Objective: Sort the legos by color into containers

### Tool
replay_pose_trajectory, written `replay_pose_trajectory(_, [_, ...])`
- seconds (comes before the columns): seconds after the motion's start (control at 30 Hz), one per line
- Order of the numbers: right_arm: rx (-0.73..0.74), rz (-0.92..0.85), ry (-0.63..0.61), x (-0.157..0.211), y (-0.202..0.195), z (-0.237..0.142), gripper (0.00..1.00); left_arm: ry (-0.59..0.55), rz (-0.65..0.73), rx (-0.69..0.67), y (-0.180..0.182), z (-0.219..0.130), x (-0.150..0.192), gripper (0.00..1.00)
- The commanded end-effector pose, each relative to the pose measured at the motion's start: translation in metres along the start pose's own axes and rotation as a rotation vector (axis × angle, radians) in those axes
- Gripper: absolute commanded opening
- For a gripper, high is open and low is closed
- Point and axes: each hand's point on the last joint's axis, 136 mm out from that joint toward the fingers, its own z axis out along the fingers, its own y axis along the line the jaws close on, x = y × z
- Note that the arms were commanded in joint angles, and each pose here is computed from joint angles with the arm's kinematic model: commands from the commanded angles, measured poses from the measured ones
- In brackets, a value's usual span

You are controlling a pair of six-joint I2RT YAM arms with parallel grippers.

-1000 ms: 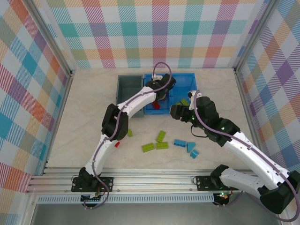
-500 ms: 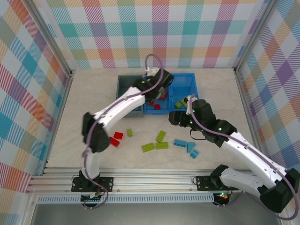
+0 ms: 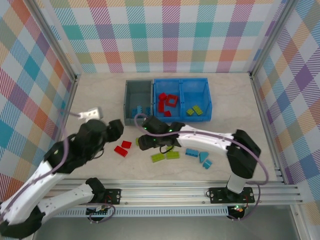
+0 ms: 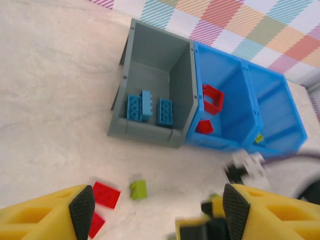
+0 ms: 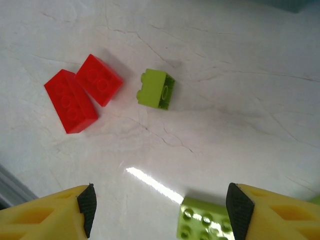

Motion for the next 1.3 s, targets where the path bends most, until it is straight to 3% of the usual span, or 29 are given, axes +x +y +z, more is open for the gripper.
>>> replay_pose_trajectory(0.0, [0.034, 0.031, 0.039, -0.005, 0.006, 0.024, 0.69, 0.071, -0.009, 0.049, 0.02, -0.013, 0.031, 0.72])
replay_pose_trajectory(0.2, [0.056, 0.012, 0.079, -0.014, 0.017, 0.059, 0.61, 0.06, -0.073, 0.062, 0.044, -0.029, 0.042, 0.72])
replay_pose_trajectory(0.6, [0.154, 0.042, 0.149, -0.011, 0.001, 0.104, 0.46, 0.08, -0.076, 0.117, 0.033, -0.028, 0.045, 0.72])
replay_pose_trajectory(0.8, [0.151, 0.038, 0.126, -0.017, 0.002, 0.104, 0.31, 0.092, -0.075, 0.156, 0.024, -0.026, 0.046, 0.72])
replay_pose_trajectory(0.97, [0.153, 0.039, 0.031, -0.028, -0.003, 0.063, 0.22, 0.1, -0.079, 0.179, 0.015, -0.024, 0.045, 0.72])
replay_pose_trajectory(1.13, [0.161, 0.049, -0.096, -0.039, -0.021, -0.015, 0.22, 0.161, -0.044, 0.255, -0.019, -0.013, 0.047, 0.74])
replay_pose_trajectory(1.27, [0.194, 0.117, -0.187, -0.048, -0.068, -0.084, 0.23, 0.213, -0.023, 0.364, -0.059, -0.001, 0.048, 0.75])
